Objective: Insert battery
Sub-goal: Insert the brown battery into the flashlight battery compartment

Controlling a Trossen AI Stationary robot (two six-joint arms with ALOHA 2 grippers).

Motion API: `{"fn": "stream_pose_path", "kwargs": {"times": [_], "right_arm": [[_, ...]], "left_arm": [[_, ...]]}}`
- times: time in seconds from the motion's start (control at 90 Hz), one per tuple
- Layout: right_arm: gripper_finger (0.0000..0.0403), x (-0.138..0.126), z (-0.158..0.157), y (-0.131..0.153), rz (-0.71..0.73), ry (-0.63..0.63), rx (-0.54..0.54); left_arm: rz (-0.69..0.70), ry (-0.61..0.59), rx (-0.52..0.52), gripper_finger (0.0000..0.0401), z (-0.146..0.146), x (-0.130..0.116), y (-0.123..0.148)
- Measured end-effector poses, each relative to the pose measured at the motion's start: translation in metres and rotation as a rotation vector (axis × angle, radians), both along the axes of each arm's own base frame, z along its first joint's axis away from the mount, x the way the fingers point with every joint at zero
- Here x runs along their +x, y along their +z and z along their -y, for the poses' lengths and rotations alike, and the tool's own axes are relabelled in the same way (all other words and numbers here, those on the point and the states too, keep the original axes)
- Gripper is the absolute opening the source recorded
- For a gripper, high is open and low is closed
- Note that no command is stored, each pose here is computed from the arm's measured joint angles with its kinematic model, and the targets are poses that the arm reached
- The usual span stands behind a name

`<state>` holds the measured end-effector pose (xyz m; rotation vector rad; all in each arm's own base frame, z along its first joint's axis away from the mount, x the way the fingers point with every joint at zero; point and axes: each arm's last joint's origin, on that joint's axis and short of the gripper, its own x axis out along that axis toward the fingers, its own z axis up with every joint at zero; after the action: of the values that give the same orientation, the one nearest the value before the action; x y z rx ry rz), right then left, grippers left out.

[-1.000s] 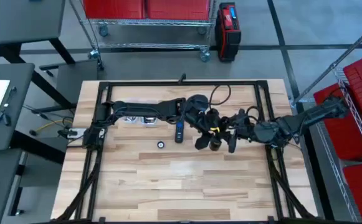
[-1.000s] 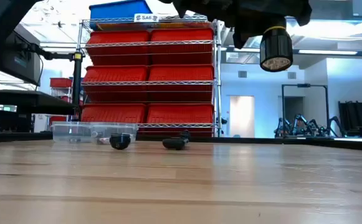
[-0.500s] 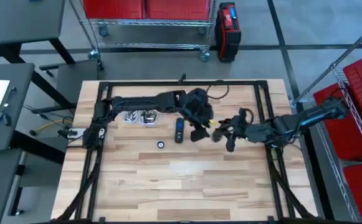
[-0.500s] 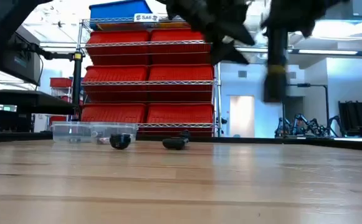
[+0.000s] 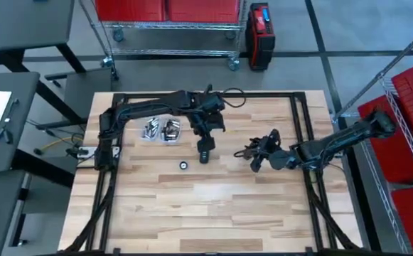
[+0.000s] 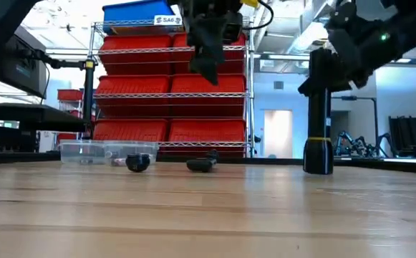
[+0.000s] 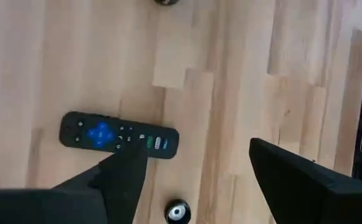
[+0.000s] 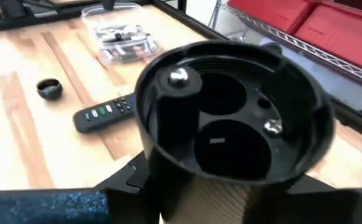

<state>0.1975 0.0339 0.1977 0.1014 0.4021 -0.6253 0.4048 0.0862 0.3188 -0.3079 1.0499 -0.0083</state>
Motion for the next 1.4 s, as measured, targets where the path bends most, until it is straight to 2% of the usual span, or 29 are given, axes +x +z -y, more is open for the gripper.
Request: {"fn": "stream_pose_path", "kwargs": {"times": [0.311, 0.489, 0.578, 0.778, 1.133, 1.267, 1.4], "right_arm": [[0.0141, 0.002, 0.002, -0.001, -0.014, 0.01, 0.005], [0.0258, 0.003, 0.002, 0.004, 0.011, 0.023, 0.024], [0.0291, 0.006, 0.002, 0.015, 0.044, 0.023, 0.036], [0.0303, 0.011, 0.001, 0.053, 0.111, 0.054, 0.009], [0.0301, 0.004, 0.004, 0.143, 0.281, 0.103, -0.119], [0.0301, -0.002, 0.005, 0.171, 0.338, 0.109, -0.146], [0.0301, -0.011, 0.004, 0.197, 0.408, 0.119, -0.151]], "left_arm": [[0.003, 0.037, -0.012, 0.0258, 0.002, 0.0, 0.002], [0.004, 0.037, -0.011, 0.0258, 0.002, 0.0, 0.002], [0.004, 0.036, -0.011, 0.0258, 0.002, 0.0, 0.002], [0.005, 0.026, -0.004, 0.0258, 0.002, 0.0, 0.002], [0.028, 0.015, 0.041, 0.0258, 0.001, -0.006, 0.012], [0.021, 0.078, 0.148, 0.0258, -0.003, -0.021, 0.028], [-0.052, 0.222, 0.293, 0.0258, -0.014, -0.055, 0.052]]}}
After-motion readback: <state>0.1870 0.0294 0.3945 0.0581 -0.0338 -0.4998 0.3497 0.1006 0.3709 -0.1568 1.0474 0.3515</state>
